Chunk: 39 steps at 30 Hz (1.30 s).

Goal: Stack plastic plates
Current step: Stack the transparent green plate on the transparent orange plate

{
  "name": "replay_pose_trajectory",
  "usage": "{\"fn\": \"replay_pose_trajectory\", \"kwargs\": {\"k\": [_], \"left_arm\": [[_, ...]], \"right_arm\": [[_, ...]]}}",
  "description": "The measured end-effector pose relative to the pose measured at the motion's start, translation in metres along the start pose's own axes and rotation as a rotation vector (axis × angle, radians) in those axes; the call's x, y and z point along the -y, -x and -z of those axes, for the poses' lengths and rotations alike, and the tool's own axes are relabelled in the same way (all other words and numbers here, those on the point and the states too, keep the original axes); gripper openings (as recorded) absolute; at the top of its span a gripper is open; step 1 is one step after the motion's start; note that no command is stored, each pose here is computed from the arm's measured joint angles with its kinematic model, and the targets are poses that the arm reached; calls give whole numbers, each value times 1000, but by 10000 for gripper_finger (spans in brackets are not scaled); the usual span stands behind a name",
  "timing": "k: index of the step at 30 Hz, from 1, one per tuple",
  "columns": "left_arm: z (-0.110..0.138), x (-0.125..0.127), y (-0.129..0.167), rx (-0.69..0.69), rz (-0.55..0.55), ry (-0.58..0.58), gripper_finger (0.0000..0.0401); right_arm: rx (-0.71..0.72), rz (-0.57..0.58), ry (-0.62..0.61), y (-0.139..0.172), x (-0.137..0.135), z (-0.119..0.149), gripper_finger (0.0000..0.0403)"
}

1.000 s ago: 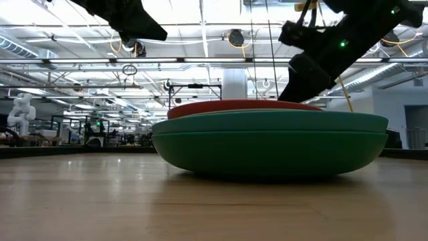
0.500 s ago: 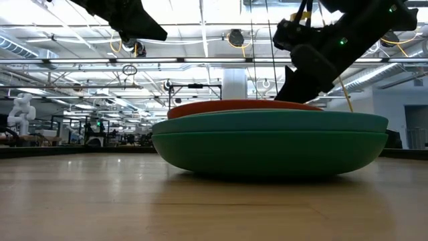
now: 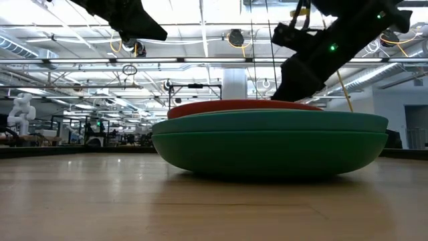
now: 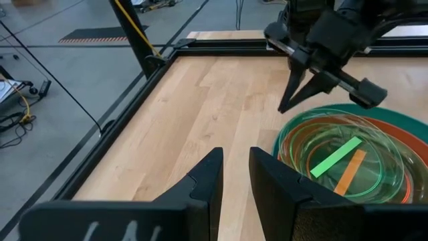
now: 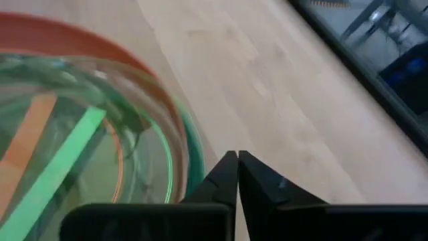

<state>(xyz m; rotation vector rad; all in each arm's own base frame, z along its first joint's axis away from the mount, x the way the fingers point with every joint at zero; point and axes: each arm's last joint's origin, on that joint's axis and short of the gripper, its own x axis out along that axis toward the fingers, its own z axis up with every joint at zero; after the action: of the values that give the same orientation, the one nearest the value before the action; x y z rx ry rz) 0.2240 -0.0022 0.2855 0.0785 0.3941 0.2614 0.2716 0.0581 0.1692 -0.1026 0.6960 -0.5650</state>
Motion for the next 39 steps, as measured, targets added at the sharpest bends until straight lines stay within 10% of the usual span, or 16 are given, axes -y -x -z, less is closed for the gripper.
{"fn": "replay_pose_trajectory", "kwargs": {"k": [39], "left_arm": [[0, 0, 0, 0, -1, -9, 81]], "right_arm": [[-66, -324, 95, 7, -25, 8, 0]]}}
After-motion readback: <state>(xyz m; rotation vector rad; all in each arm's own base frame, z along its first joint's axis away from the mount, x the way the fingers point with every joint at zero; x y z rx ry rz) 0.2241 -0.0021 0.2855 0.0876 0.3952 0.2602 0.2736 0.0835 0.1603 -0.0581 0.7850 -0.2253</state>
